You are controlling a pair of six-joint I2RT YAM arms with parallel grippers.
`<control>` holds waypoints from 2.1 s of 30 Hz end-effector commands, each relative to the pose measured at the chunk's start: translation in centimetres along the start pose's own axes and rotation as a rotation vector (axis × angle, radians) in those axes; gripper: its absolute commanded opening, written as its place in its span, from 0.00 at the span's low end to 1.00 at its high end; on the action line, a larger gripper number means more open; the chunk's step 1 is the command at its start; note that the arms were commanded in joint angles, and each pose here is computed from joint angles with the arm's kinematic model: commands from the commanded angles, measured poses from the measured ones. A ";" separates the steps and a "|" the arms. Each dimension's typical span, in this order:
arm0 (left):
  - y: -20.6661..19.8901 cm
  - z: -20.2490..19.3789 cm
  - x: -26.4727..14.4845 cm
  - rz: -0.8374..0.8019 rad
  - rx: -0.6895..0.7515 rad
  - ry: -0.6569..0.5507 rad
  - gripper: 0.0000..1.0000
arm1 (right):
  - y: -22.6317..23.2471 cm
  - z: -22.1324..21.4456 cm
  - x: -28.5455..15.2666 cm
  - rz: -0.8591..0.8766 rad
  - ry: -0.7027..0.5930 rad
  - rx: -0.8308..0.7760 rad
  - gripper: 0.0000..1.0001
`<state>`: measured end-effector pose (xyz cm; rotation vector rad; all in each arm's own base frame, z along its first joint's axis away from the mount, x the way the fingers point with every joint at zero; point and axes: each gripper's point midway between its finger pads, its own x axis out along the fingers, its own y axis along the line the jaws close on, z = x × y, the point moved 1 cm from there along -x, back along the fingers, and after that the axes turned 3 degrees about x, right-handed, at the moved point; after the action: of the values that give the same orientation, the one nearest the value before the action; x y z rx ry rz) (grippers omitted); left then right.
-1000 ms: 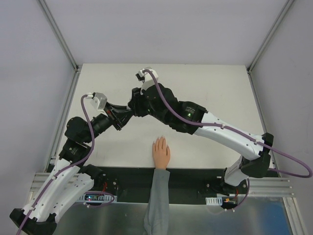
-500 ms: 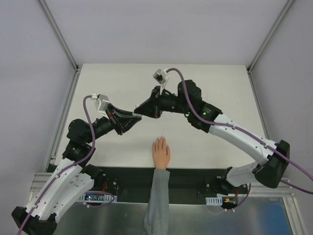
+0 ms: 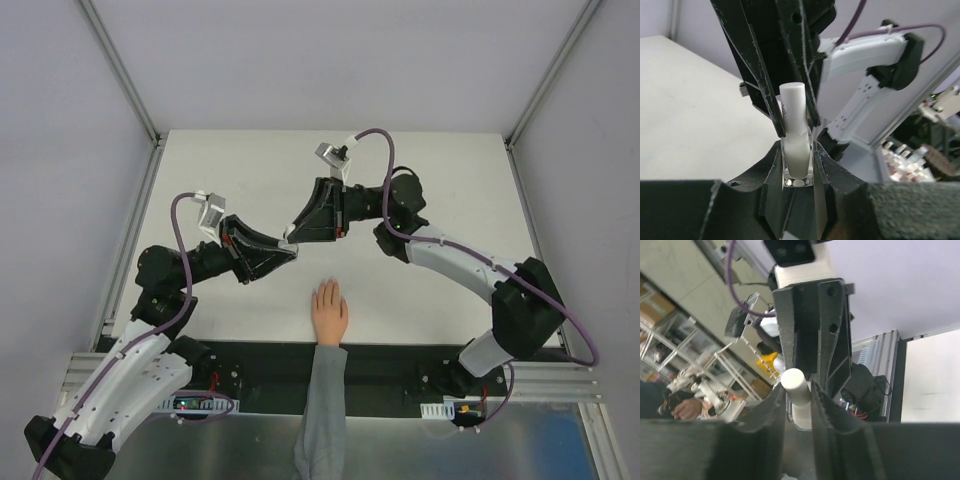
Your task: Paint the nails
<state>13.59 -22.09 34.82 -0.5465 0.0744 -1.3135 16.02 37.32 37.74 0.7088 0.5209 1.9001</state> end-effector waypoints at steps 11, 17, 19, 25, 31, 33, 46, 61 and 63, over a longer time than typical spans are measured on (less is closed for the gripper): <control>2.8 2.7 -1.6 0.249 0.391 0.021 0.00 | -2.6 3.0 -4.5 -1.083 -0.155 -0.230 0.80; 4.3 3.3 -1.7 0.336 0.385 -0.009 0.00 | -3.3 3.8 -2.2 -1.196 -0.193 -0.247 0.69; 4.8 3.2 -1.6 0.347 0.370 -0.004 0.00 | -4.2 3.5 -1.0 -1.204 -0.182 -0.243 0.61; 4.9 3.0 -1.4 0.341 0.350 -0.009 0.00 | -4.7 4.0 1.7 -1.177 -0.186 -0.251 0.42; 4.5 3.5 -1.3 0.337 0.326 -0.036 0.00 | -5.5 3.1 2.6 -1.148 -0.208 -0.185 0.19; 3.9 3.6 -1.2 0.314 0.304 -0.047 0.00 | -5.3 2.8 2.2 -1.130 -0.210 -0.201 0.01; -4.7 -1.4 -0.7 -0.356 0.077 0.154 0.00 | 5.1 0.2 -0.1 0.073 0.076 -0.202 0.00; 0.4 -0.9 -0.9 0.016 0.260 0.142 0.00 | -1.9 4.0 -2.4 -0.263 -0.208 -0.043 0.30; 1.6 -0.5 -1.1 0.094 0.299 0.131 0.00 | -3.9 3.2 -3.3 -0.483 -0.204 -0.032 0.49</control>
<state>15.06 -22.28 32.12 -0.4054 0.1488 -1.2629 17.79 38.22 35.59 0.7384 0.5602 1.7393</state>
